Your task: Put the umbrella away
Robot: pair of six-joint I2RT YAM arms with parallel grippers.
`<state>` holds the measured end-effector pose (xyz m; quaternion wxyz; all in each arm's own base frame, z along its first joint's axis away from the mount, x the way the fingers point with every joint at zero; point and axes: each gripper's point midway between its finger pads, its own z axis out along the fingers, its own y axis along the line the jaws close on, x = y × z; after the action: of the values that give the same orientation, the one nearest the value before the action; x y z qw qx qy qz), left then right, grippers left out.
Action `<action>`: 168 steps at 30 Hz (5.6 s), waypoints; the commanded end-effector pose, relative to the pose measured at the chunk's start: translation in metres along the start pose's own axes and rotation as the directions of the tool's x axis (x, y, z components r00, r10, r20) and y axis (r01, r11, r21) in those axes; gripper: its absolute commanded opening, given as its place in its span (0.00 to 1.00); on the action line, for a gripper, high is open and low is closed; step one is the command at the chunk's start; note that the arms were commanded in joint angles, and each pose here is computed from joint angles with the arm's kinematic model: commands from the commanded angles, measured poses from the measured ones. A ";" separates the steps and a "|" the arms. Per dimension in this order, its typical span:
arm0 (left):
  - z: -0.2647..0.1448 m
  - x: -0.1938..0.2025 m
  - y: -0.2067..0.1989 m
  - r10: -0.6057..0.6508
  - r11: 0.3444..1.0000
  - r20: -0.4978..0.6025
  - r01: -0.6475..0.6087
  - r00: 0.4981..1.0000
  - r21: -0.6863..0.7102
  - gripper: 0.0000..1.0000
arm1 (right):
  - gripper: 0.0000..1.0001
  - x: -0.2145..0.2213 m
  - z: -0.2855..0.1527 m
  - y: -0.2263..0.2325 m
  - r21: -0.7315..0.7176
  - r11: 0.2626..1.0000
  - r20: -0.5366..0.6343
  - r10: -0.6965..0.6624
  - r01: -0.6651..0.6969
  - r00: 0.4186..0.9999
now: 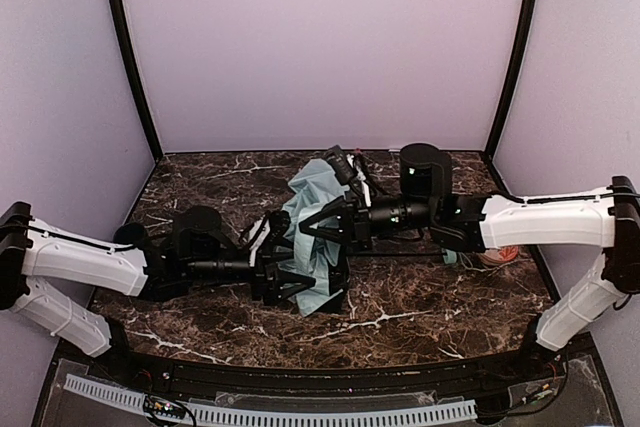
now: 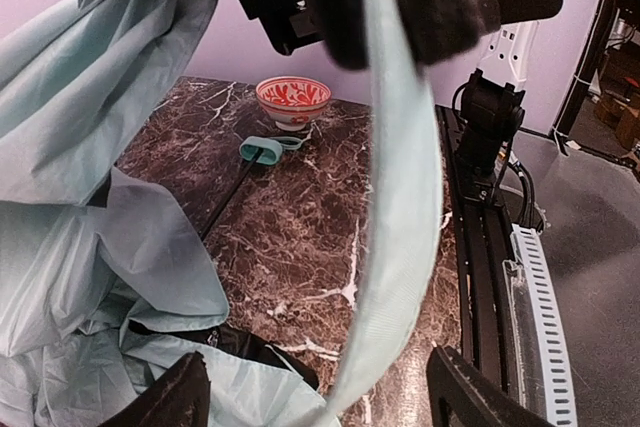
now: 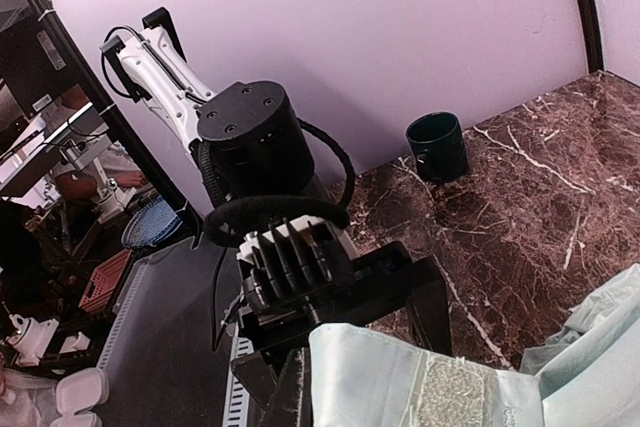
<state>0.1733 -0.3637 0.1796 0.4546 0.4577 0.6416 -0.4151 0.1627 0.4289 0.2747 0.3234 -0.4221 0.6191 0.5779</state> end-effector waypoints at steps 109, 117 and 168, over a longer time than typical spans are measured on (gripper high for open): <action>-0.122 -0.182 -0.009 0.323 0.920 0.268 -0.234 0.908 -0.315 0.00 | 0.83 0.152 -0.176 -0.256 0.645 0.710 -0.646 0.310 0.282 0.698; -0.137 -0.194 0.002 0.359 0.882 0.258 -0.236 0.897 -0.408 0.00 | 0.82 0.084 -0.163 -0.190 0.534 0.813 -0.573 0.146 0.233 0.806; -0.109 -0.104 -0.043 0.396 0.918 0.112 -0.390 0.911 -0.077 0.00 | 0.00 -0.057 -0.198 -0.168 0.592 0.744 -0.282 -0.167 0.309 0.945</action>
<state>0.1249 -0.2939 0.3269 0.5831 0.5283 0.5110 -0.3460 0.3670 0.2304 0.1794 0.3467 -0.3988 0.8307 0.1755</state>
